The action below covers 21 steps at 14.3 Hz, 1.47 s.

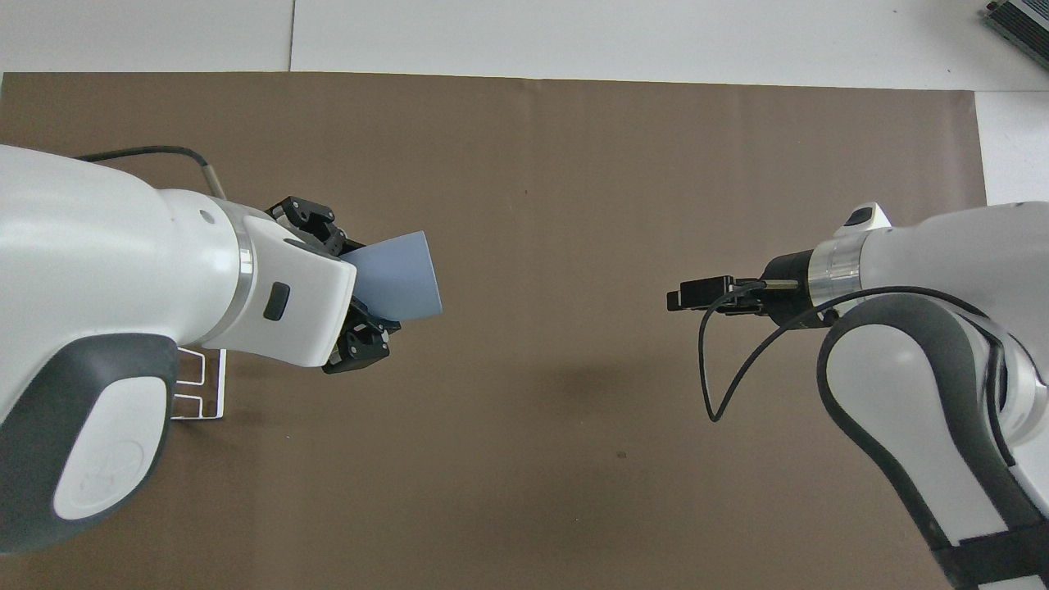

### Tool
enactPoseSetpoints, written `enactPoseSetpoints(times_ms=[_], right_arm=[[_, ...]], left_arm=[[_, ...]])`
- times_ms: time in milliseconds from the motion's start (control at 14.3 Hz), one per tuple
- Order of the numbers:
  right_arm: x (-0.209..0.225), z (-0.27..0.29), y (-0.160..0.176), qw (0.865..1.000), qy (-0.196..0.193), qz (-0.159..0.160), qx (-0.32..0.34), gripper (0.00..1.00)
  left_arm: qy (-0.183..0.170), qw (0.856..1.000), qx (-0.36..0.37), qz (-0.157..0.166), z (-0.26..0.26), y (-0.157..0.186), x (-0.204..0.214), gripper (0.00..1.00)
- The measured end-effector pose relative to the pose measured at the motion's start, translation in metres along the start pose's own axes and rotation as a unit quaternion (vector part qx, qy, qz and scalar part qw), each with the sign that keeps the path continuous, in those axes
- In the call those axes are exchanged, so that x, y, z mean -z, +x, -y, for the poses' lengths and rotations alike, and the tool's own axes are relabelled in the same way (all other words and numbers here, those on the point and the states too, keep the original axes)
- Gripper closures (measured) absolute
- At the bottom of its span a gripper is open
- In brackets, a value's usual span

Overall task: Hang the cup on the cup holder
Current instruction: 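Open the right gripper and pull it back while the left gripper carries the cup, then lower the cup onto the wire rack with the left gripper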

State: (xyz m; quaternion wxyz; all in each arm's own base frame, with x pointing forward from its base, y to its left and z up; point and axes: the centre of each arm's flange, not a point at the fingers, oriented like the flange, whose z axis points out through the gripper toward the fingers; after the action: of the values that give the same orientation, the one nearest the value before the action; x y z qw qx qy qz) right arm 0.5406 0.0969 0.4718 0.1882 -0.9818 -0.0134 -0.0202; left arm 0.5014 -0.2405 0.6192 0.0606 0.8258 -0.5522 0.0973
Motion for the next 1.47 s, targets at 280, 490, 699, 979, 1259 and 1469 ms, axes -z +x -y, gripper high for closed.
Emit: enactPoseSetpoints(times_ms=[280,490,699,979,1259,1469], right_arm=[[0.029,-0.023,0.009,0.992,-0.120,-0.017,0.040,0.00],[0.071,-0.030,0.014,0.989,-0.144,-0.021,0.036,0.00],[0.126,-0.037,0.012,0.984,-0.177,-0.010,0.027,0.00],[0.169,-0.025,0.004,0.980,-0.196,0.005,0.016,0.00],[0.171,-0.021,0.006,0.980,-0.197,0.009,0.010,0.00],[0.166,-0.024,0.008,0.980,-0.197,0.015,0.008,0.00]], left_arm=[[0.060,0.993,-0.011,0.099,0.020,-0.028,0.000,0.18],[0.098,0.979,-0.025,0.177,0.027,-0.043,-0.004,0.18],[0.131,0.956,-0.038,0.258,0.038,-0.061,-0.017,0.18],[0.158,0.917,-0.069,0.359,0.055,-0.079,-0.059,0.18],[0.173,0.880,-0.102,0.430,0.065,-0.091,-0.096,0.18],[0.176,0.867,-0.114,0.452,0.075,-0.110,-0.114,0.18]])
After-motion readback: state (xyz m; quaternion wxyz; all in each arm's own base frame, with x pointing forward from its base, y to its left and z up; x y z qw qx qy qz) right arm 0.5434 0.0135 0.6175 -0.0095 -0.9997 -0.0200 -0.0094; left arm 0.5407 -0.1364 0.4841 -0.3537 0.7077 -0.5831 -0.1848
